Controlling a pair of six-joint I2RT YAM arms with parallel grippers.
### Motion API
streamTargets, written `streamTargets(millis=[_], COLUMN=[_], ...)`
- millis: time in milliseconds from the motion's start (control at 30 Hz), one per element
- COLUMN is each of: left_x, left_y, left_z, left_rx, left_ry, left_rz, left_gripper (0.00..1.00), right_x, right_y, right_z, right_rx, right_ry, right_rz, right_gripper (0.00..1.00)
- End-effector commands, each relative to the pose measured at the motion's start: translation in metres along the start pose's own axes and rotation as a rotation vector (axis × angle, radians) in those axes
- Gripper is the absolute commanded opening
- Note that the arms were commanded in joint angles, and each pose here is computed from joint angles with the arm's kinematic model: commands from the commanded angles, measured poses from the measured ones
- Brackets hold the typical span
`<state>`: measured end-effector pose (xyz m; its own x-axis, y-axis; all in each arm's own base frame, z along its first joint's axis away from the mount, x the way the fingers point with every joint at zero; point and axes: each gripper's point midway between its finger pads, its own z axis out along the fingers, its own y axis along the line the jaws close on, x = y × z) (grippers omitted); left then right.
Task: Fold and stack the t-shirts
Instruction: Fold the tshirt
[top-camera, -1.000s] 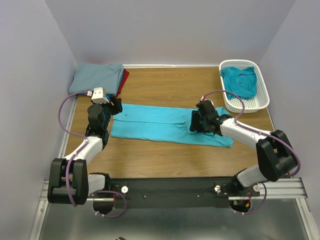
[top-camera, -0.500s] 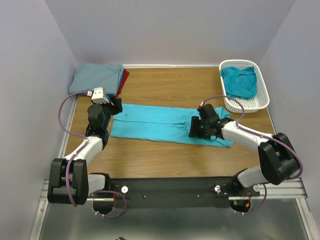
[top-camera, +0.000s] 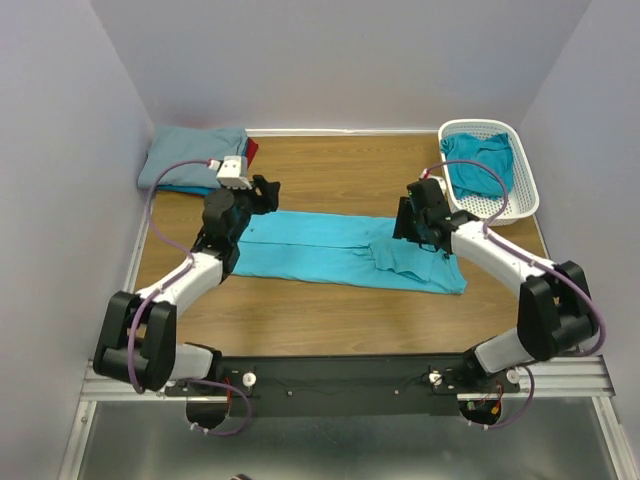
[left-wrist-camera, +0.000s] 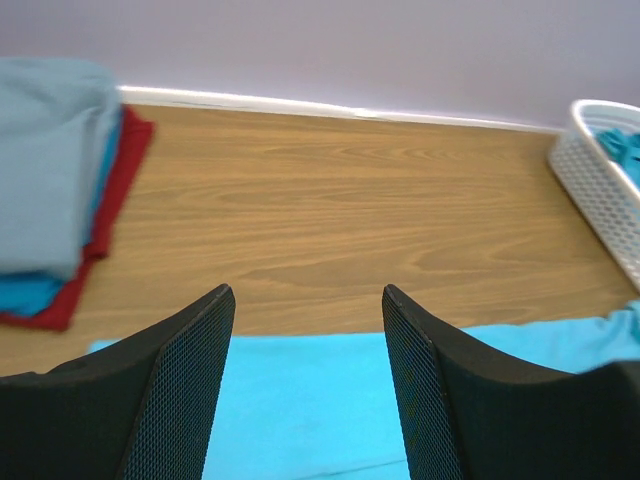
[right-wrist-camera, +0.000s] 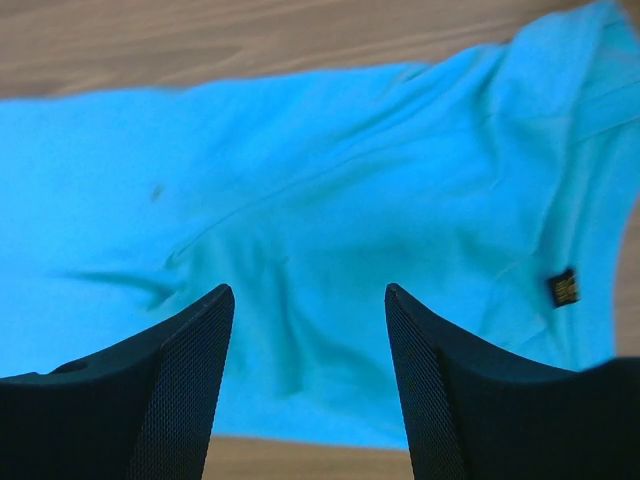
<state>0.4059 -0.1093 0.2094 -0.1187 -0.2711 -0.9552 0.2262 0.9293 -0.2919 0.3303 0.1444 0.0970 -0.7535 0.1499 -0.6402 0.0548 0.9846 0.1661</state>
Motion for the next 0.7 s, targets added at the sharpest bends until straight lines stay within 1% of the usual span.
streamTargets(millis=[0,167,300,567,667], left_x=[0.003,0.034,0.064,0.111,0.123], left_y=[-0.034,-0.053,-0.048,-0.030,-0.016], left_z=[0.023,0.060,0.077,0.079,0.074], left_rx=[0.060,0.137,0.124,0.074,0.043], left_ry=[0.021,0.099,0.161,0.254,0.276], left_rz=[-0.036,-0.122,-0.152,-0.196,-0.222], left_gripper=[0.69,0.69,0.69,0.69,0.69], right_x=[-0.026,-0.048,-0.054,-0.044,-0.044], right_y=[-0.049,-0.084,-0.111,-0.131,-0.136], right_z=[0.022,0.037,0.049,0.068,0.076], right_rx=[0.200,0.274,0.317,0.347,0.347], right_ry=[-0.033,-0.061,-0.058,-0.034,-0.031], right_rz=[0.008,0.064,0.105,0.133,0.139], right_gripper=[0.69,0.69,0.69,0.66,0.62])
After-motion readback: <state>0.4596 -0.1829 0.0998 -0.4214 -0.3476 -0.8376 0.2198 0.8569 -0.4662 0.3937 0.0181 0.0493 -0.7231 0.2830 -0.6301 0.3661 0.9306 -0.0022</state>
